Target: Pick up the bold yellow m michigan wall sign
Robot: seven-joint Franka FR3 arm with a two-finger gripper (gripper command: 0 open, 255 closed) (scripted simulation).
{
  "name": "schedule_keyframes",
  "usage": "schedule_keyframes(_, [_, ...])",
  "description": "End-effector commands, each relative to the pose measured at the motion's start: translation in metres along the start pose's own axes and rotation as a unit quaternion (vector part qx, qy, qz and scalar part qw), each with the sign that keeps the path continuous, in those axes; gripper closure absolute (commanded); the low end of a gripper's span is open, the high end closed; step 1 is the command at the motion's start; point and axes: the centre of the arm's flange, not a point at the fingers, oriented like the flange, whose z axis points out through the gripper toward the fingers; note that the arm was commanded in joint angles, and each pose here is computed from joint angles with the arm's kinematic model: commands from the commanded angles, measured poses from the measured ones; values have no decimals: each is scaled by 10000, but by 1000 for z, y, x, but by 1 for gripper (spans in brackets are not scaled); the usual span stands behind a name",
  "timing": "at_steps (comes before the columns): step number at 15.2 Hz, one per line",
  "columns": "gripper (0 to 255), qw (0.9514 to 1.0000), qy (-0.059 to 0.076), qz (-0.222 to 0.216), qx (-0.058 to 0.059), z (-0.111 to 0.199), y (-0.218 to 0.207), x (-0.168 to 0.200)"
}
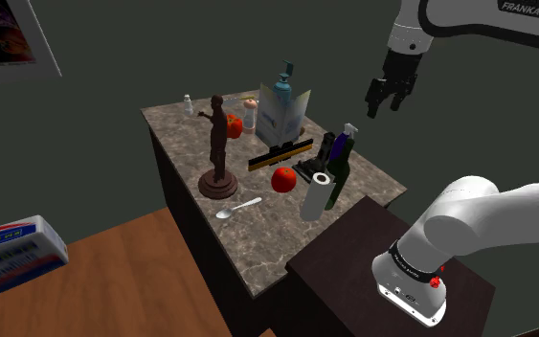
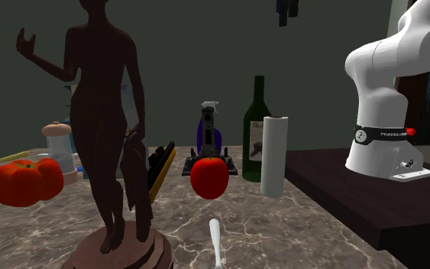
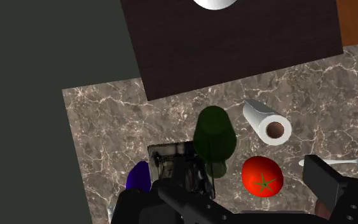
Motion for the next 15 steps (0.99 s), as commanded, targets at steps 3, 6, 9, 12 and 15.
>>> schedule_keyframes(3, [0, 9994, 14, 355, 25, 17, -14, 14])
schedule_keyframes(6, [0, 9960, 35, 886, 62, 41, -33, 36])
schedule_keyframes(9, [0, 9899, 57, 1415, 99, 66, -50, 61])
schedule_keyframes(12, [0, 9809, 78, 1940, 135, 90, -65, 87])
schedule_keyframes(15, [0, 9691, 98, 2459, 172, 114, -76, 115])
